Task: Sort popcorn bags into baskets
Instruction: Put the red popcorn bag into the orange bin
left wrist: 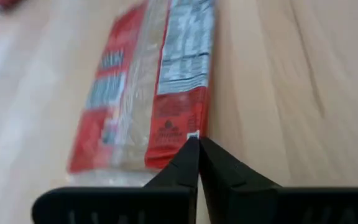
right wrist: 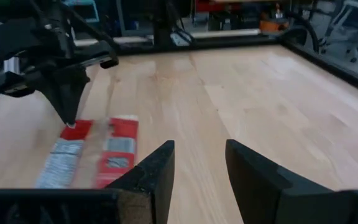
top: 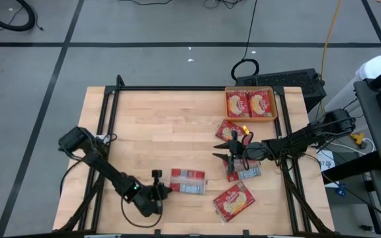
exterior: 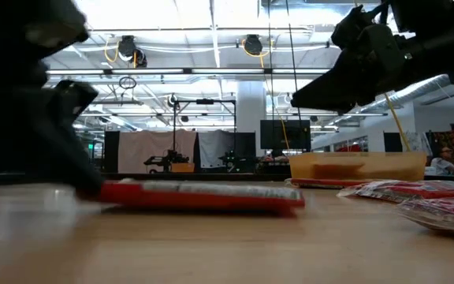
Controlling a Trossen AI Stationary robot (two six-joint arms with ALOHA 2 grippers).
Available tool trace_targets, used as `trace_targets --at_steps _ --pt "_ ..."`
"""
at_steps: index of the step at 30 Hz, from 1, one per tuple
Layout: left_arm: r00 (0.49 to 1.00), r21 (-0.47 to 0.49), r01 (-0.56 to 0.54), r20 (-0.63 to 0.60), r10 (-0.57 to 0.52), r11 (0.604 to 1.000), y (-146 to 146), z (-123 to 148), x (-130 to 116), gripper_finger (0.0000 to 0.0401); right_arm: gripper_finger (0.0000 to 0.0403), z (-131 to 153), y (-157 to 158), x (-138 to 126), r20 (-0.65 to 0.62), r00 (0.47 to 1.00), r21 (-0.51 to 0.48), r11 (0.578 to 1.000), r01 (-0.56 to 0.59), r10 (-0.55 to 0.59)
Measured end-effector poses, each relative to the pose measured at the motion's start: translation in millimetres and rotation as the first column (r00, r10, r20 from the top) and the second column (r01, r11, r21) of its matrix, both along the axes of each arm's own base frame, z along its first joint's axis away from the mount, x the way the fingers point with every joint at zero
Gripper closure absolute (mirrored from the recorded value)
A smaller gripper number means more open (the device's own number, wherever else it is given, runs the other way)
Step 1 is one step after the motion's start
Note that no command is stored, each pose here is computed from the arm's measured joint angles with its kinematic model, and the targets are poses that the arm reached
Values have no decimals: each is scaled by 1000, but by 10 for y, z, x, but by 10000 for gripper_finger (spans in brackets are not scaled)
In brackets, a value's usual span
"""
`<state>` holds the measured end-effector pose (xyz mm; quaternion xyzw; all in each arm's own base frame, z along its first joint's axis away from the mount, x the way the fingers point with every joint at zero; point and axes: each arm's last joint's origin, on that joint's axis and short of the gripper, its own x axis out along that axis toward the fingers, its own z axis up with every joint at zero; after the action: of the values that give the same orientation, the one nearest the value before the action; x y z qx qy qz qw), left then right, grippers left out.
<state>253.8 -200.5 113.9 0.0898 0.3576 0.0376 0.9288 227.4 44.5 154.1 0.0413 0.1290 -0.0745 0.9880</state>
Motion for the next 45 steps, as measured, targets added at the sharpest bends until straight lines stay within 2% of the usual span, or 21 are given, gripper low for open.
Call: trace_targets --at_steps 6,12,19,24,27,29,32,36,40,45 --pt "994 -31 -59 87 61 998 277 367 158 397 268 97 62 74 9 1000 -39 999 -28 28" --pt "979 -107 -146 126 159 984 646 636 292 398 264 281 310 282 -117 987 -111 987 -120 107" --pt "981 -178 -155 86 172 972 926 665 411 399 220 298 515 554 -271 958 -129 982 -136 97" --pt "981 -171 -158 86 175 972 995 668 440 399 190 148 550 689 -330 940 -141 980 -140 87" --pt "981 -167 -154 92 171 974 1026 674 457 400 187 35 530 720 -361 932 -184 978 -94 21" --pt "981 -167 -153 91 170 974 1051 675 468 400 197 -6 515 732 -371 929 -200 977 -76 -4" --pt "980 -165 -159 97 176 973 1086 680 483 397 231 -45 466 753 -378 925 -197 980 -39 -39" --pt "977 -151 -133 145 155 980 1104 725 522 388 307 -62 413 751 -390 918 -177 984 1 -71" --pt "971 -108 -78 216 100 991 1100 858 526 370 385 4 409 729 -390 920 -184 983 -24 -51" --pt "947 -77 -69 309 90 995 1146 1138 437 320 382 172 310 645 -414 910 -141 989 -43 -19"
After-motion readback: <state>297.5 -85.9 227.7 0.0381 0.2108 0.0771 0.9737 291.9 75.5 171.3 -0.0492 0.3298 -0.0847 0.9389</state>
